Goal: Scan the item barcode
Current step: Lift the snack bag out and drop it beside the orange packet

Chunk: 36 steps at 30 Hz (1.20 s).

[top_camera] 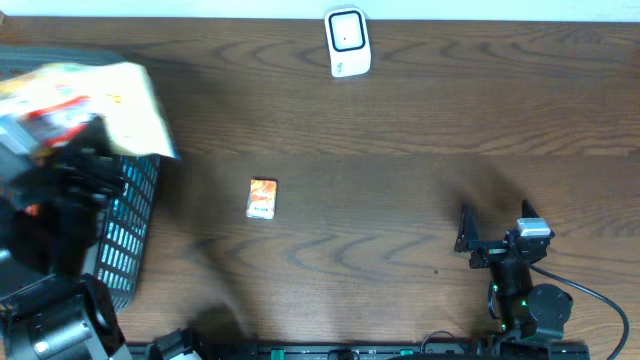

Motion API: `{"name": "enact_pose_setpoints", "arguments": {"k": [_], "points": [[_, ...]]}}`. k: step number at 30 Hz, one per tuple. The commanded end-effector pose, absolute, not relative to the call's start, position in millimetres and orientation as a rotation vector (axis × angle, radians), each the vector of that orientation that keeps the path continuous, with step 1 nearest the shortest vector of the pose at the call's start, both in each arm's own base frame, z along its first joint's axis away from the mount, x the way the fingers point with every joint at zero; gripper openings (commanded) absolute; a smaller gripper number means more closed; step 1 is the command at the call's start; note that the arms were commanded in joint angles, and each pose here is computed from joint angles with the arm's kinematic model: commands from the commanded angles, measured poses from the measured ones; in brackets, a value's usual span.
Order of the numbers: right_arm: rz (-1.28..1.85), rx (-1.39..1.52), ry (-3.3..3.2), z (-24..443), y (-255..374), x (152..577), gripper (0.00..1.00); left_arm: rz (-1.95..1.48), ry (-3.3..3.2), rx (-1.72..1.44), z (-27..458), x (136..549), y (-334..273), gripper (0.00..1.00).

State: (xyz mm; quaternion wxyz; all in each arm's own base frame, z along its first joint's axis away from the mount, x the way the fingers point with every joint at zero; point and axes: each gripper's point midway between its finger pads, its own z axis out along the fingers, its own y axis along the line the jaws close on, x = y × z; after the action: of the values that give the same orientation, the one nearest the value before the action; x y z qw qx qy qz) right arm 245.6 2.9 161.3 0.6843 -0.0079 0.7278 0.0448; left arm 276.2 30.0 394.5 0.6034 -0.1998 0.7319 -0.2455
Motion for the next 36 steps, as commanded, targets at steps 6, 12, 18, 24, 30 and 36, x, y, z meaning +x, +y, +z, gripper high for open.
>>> {"name": "enact_pose_setpoints", "arguments": {"k": [6,12,18,24,30,36], "points": [[0.109,-0.012,1.628,161,4,245,0.99,-0.66,1.956,0.109,348,284,-76,0.07],[0.109,-0.012,1.628,161,4,245,0.99,-0.607,2.249,0.261,264,311,-129,0.07],[0.109,-0.012,1.628,161,4,245,0.99,-0.484,2.504,0.368,174,329,-168,0.07],[0.109,-0.012,1.628,161,4,245,0.99,-0.45,2.716,0.416,94,331,-183,0.07],[0.109,-0.012,1.628,161,4,245,0.99,-0.416,2.855,0.415,40,329,-182,0.07],[0.109,-0.012,1.628,161,4,245,0.99,-0.412,2.881,0.414,31,327,-182,0.53]]}}
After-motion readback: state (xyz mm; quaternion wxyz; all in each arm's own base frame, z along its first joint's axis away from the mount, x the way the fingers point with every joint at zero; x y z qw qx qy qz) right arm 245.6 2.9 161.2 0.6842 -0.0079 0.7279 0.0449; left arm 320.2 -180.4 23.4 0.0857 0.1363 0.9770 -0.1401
